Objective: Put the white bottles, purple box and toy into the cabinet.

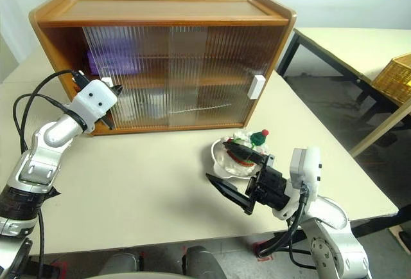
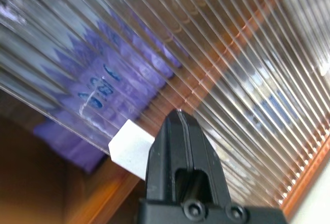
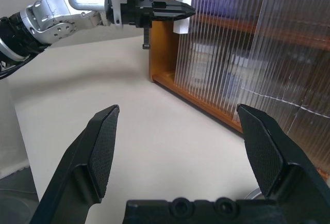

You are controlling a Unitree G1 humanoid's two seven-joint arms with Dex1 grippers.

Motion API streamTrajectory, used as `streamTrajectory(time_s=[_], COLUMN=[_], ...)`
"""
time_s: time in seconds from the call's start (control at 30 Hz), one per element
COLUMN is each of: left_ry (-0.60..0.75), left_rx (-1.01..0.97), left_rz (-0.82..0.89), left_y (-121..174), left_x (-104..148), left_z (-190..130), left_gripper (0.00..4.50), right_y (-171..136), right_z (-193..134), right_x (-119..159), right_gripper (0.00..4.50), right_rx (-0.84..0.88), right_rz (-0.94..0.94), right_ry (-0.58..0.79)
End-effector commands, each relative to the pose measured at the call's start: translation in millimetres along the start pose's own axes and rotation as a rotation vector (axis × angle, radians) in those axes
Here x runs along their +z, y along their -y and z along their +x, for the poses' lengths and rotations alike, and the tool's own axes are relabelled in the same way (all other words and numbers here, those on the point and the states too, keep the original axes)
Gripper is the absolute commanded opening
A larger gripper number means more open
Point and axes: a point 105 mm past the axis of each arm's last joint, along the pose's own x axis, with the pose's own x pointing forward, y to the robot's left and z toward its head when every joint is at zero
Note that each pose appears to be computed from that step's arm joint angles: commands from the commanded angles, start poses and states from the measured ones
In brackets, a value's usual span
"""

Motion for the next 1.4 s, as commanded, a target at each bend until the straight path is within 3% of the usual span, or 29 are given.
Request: streamTrajectory(time_s=[0.03,1.4], left_ry=[-0.066,-0.159], left_rx=[0.045,0.127], left_rz=[-0.004,0.026], left_y=[-12,-39], left_x=[-16,-45], left_z=[-8,-32], left_gripper=[0.03,0.03], right_y=[-2,2], right_z=[2,9], right_x=[2,2], right_gripper=[4.50,4.50], right_rx=[0.014,0.050], right_rz=[-0.005,0.001], right_ry=[-0.001,-0.015])
